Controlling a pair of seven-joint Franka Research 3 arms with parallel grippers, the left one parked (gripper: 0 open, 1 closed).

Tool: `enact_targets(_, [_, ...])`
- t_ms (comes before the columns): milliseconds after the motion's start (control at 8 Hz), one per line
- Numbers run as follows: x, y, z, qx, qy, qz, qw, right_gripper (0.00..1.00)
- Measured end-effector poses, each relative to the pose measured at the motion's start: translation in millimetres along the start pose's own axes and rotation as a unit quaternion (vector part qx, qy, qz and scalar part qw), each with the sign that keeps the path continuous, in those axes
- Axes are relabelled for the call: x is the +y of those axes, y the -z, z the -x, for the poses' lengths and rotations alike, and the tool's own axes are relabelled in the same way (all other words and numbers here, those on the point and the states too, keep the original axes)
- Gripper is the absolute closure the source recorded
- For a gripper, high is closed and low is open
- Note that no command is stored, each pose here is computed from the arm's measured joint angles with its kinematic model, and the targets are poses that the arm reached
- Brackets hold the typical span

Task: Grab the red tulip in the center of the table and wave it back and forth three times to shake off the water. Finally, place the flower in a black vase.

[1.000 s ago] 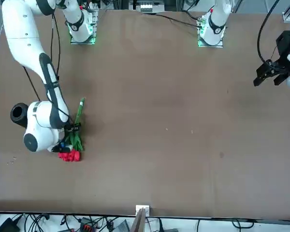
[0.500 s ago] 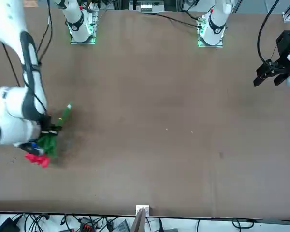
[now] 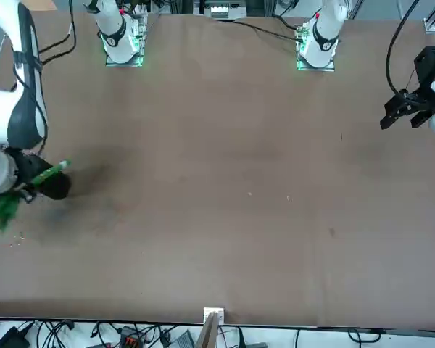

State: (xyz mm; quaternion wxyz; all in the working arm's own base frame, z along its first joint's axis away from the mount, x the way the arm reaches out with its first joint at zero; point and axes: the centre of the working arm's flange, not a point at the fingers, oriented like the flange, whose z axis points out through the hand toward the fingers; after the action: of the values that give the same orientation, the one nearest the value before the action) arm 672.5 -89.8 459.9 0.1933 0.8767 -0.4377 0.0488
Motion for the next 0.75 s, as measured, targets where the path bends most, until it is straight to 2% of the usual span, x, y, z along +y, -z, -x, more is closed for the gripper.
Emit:
enact_targets(375, [87,50,-56,0.057,-0.085,-0.012,0.995,0.86])
enact_targets(750, [167,104,-80,0.091,-0.094,-0.038,0.991,0.86])
